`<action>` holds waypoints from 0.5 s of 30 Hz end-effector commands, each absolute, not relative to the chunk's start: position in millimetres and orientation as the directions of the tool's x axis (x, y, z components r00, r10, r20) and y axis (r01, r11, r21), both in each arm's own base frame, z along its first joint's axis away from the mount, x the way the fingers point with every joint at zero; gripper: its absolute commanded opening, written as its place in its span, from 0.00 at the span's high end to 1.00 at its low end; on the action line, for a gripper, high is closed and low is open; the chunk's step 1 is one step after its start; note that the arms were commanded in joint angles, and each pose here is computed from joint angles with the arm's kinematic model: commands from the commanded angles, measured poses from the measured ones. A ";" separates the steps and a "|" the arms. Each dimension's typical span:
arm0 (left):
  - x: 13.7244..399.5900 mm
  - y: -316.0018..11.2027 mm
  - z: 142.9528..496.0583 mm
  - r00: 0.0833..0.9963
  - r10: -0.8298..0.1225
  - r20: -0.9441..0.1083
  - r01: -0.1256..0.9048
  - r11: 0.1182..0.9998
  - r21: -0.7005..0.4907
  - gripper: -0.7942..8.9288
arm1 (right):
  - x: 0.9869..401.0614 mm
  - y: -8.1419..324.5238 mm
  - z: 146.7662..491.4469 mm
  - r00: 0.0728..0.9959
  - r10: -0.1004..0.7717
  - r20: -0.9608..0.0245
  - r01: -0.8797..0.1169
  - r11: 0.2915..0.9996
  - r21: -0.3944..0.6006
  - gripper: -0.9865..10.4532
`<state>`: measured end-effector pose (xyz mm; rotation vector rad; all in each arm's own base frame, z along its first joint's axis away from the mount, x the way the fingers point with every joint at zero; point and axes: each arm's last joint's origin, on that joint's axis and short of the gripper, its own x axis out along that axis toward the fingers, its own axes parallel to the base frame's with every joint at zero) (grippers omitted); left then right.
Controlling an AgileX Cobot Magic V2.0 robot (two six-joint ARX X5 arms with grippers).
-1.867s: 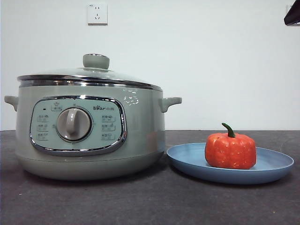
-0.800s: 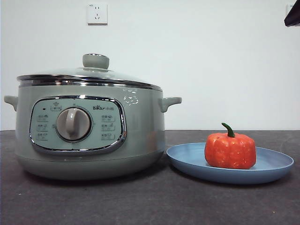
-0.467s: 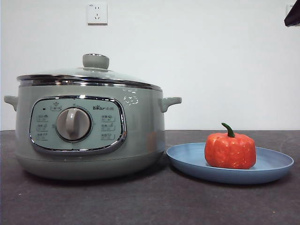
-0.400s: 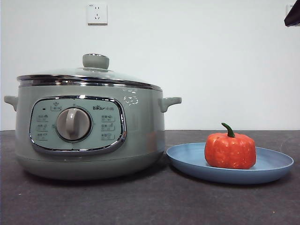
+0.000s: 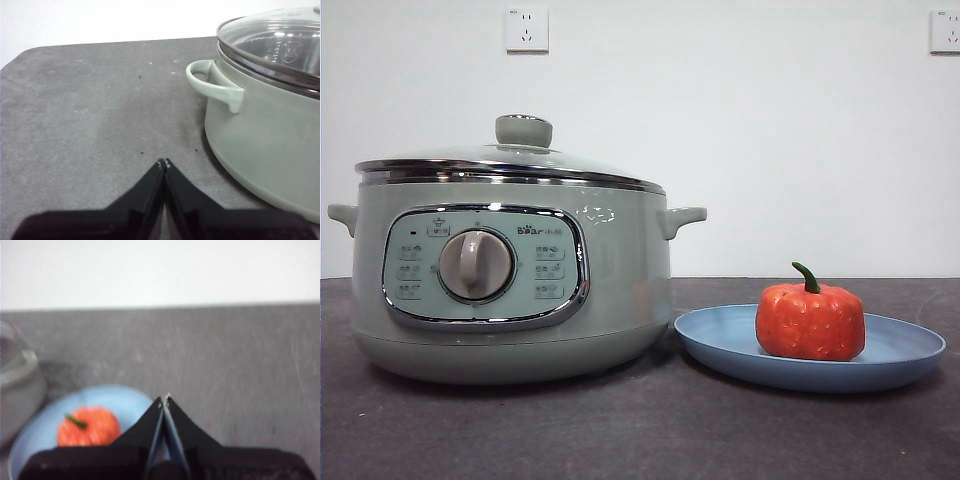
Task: Take the pumpkin out from the steamer,put the pumpkin in the blue plate,close the lid
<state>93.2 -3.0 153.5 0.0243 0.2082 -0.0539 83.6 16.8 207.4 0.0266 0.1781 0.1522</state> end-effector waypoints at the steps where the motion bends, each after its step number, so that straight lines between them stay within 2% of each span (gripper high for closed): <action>1: 93.8 -2.7 148.3 0.974 -0.049 -0.221 0.053 0.999 0.012 0.92 | 84.3 16.1 182.7 0.966 0.186 -0.181 -0.182 0.982 0.042 0.93; 8: 93.8 -2.7 148.3 0.974 -0.048 -0.221 0.052 0.999 0.012 0.92 | 90.7 15.7 153.5 0.957 0.184 -0.226 -0.180 0.983 0.036 0.93; 15: 93.8 -2.7 148.3 0.974 -0.048 -0.221 0.052 0.999 0.012 0.92 | 91.9 15.8 151.1 0.959 0.180 -0.217 -0.177 0.984 0.030 0.93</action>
